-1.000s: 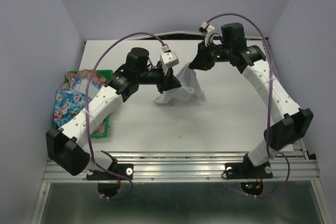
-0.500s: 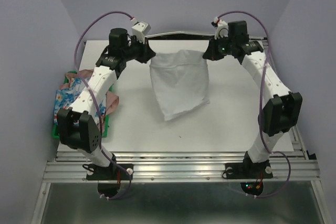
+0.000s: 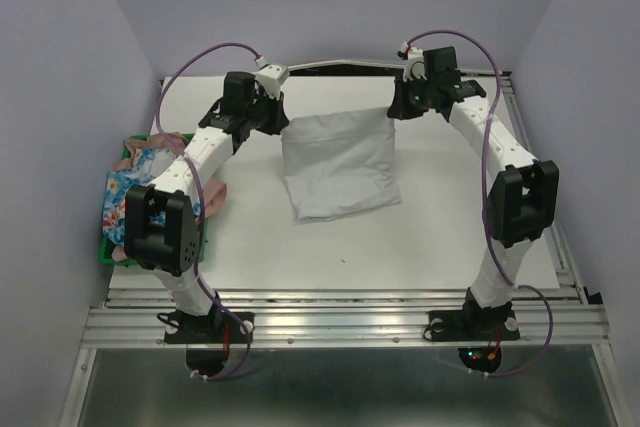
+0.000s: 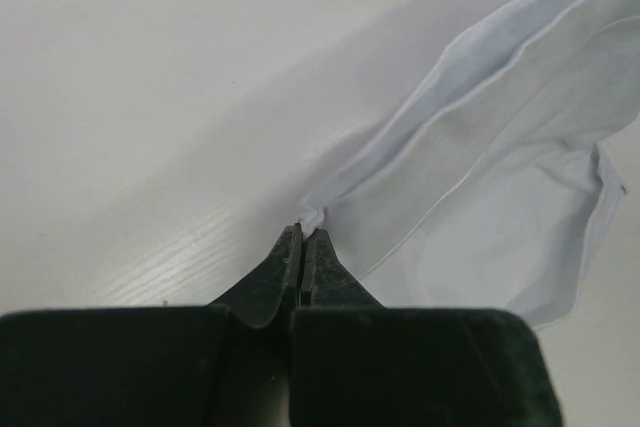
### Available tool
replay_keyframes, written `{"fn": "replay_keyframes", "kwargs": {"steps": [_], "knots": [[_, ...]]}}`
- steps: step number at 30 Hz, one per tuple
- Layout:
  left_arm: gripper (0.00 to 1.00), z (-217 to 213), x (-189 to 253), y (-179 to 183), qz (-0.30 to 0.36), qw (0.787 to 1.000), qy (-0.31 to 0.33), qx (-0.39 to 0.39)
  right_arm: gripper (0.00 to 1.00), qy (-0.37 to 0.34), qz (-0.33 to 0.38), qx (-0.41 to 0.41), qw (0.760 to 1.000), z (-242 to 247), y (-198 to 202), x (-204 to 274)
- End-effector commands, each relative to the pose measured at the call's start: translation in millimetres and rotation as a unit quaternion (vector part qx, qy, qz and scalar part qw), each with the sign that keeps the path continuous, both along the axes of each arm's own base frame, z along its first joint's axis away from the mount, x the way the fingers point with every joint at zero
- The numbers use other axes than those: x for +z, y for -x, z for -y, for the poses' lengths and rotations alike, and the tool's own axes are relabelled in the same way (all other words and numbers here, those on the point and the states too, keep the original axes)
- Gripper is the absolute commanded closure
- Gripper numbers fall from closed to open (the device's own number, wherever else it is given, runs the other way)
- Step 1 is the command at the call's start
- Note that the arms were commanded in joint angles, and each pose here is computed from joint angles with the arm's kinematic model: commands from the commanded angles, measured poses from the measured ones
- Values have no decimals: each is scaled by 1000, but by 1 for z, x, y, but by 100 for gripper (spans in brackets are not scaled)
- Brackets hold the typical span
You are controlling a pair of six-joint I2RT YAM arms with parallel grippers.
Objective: Fold and stack the skirts
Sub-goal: Flatten the skirt out
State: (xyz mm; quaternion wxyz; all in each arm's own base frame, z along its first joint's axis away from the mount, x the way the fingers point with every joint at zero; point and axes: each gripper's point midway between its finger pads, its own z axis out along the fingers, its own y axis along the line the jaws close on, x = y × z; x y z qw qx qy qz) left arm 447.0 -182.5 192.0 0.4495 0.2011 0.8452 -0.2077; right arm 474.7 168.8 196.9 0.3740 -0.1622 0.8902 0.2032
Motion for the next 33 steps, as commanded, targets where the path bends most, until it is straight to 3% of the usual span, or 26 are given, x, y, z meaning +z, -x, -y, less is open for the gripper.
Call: {"fn": "replay_keyframes", "kwargs": {"steps": [1,5,6,7,9,10,11,15,17,22,27,33], "knots": [[100,-11,44,-33,81,996,-3,34,99,-9,80,-19,997,-3,-40,35],[98,-19,36,-59,86,994,-15,61,96,-9,70,-53,996,-3,-71,8],[76,-20,23,-67,74,995,-22,69,89,-6,68,-56,996,-3,-77,3],[63,-28,19,-72,68,994,-31,85,66,-1,62,-61,996,-3,-87,-8],[43,-37,33,-84,77,992,-31,97,31,10,62,-70,996,6,-94,-11],[26,-38,38,-83,80,992,-30,91,21,13,55,-63,996,5,-91,-13],[18,-40,49,-83,98,991,-42,81,13,14,59,-65,996,12,-92,-7],[18,-12,95,-59,147,988,-52,-18,12,25,60,-45,997,37,-81,6],[20,17,90,-34,126,987,-59,-86,16,25,48,-30,998,39,-73,4],[33,134,43,40,70,961,-73,-256,33,-82,-27,43,995,-2,-45,-15],[48,219,-1,84,35,939,-90,-330,53,-160,-97,75,980,-28,-38,-53],[52,265,-42,91,27,933,-129,-335,58,-199,-153,88,964,-40,-36,-92]]}}
